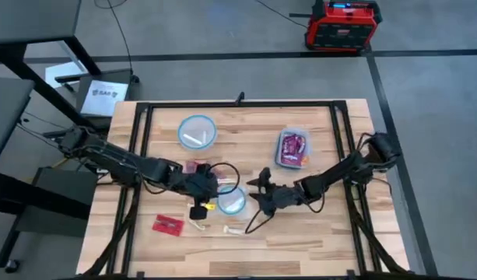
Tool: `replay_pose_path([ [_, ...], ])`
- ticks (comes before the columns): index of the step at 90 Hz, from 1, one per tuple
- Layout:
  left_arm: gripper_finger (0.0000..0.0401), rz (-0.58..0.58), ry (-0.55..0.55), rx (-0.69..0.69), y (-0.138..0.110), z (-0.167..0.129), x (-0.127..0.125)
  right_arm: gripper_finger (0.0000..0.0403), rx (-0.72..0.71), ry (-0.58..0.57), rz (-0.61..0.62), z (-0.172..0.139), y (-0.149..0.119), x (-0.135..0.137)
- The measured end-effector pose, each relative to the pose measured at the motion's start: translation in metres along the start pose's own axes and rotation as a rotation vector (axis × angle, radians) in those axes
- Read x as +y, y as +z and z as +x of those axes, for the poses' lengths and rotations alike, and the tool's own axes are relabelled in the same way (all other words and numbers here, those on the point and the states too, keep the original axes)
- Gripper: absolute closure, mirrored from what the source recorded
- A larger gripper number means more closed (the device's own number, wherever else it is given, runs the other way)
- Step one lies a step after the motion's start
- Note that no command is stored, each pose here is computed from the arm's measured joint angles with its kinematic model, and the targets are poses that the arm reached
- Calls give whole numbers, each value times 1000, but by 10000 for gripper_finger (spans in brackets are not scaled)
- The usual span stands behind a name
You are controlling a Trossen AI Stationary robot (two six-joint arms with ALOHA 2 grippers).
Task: Sort candy
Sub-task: Open the center transparent bin
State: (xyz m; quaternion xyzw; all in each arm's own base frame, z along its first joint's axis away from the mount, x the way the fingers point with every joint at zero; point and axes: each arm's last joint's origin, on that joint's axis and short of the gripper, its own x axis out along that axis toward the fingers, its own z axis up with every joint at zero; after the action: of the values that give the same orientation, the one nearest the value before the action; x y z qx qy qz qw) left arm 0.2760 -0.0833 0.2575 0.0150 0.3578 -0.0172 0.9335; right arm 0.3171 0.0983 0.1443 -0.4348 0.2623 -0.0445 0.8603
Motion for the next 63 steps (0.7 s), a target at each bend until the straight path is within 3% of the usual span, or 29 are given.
replay_pose_path([
  [17, 388, 1, 2, 8, -1, 0, 0, 191, 46, -51, -115, 10, 8, 1],
  [52, 388, -2, 5, 29, -3, 0, 1, 378, 44, -73, -151, 4, 17, 5],
  [63, 388, -2, 5, 31, -3, 0, 1, 392, 46, -75, -147, 4, 17, 4],
])
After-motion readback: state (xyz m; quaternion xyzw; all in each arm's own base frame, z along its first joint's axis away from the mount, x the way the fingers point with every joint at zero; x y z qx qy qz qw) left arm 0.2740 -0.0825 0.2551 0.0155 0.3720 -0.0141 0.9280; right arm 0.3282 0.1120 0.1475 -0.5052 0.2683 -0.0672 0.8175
